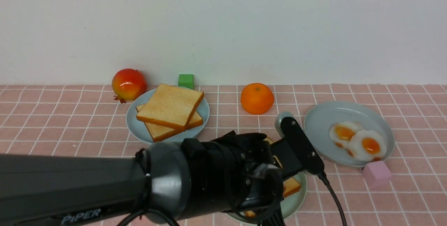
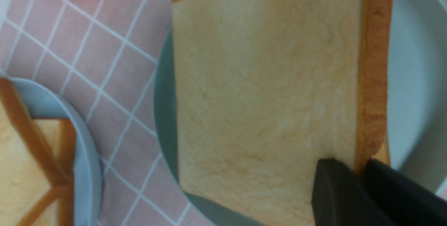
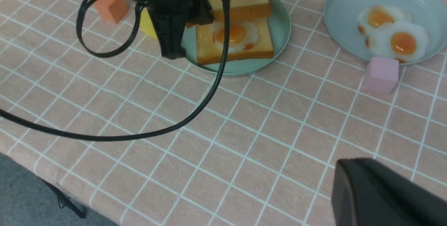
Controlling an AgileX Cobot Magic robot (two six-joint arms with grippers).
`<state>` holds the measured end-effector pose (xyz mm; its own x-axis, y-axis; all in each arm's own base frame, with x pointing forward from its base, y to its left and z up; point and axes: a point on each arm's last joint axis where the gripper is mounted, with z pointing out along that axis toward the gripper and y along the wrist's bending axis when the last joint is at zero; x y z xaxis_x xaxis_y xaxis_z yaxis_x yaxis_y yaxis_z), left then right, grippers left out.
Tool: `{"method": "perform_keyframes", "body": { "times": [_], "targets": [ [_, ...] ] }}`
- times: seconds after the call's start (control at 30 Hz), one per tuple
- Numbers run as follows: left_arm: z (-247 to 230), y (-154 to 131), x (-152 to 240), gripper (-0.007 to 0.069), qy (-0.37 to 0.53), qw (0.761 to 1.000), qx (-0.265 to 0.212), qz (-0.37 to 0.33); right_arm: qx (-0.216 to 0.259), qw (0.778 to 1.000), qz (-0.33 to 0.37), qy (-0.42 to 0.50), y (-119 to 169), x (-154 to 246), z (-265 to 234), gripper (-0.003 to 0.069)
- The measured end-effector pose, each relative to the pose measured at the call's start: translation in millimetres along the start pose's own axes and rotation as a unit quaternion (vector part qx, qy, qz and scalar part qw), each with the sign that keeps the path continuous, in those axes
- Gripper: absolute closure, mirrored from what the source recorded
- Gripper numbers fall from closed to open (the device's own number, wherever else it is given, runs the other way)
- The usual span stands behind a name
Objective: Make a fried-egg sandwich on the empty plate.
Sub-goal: Use the left arm to place a slice of bread on the fried egg in the middle
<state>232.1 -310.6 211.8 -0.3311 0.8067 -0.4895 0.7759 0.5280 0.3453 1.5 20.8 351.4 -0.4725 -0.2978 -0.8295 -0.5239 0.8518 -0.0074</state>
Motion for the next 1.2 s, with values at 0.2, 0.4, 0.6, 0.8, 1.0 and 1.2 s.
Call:
{"method": "perform_keyframes", "body": {
  "times": [0.2, 0.4, 0.6, 0.8, 1.0, 1.2],
  "targets": [
    [7, -4, 3, 0.054, 0.014, 1.0, 0.01, 0.012, -0.012, 1.0, 0.004, -0.003, 2, -1, 0, 0.0649],
    [14, -7, 2, 0.0542, 0.004, 1.0, 0.01, 0.03, -0.014, 1.0, 0.005, -0.003, 2, -1, 0, 0.0649],
    [15, -6, 0, 0.0542, -0.006, 0.999, 0.001, 0.051, -0.014, 1.0, 0.005, -0.003, 3, -1, 0, 0.0649],
    [16, -5, 4, 0.0542, 0.014, 0.999, -0.001, 0.044, -0.014, 1.0, 0.005, -0.003, 3, -1, 0, 0.0649],
    [16, -6, 5, 0.0542, 0.015, 0.999, 0.002, 0.043, -0.014, 1.0, 0.005, -0.003, 3, -1, 0, 0.0649],
    [17, -7, 4, 0.0542, 0.014, 0.999, 0.005, 0.048, -0.014, 1.0, 0.005, -0.003, 3, -1, 0, 0.0649]
  ]
}}
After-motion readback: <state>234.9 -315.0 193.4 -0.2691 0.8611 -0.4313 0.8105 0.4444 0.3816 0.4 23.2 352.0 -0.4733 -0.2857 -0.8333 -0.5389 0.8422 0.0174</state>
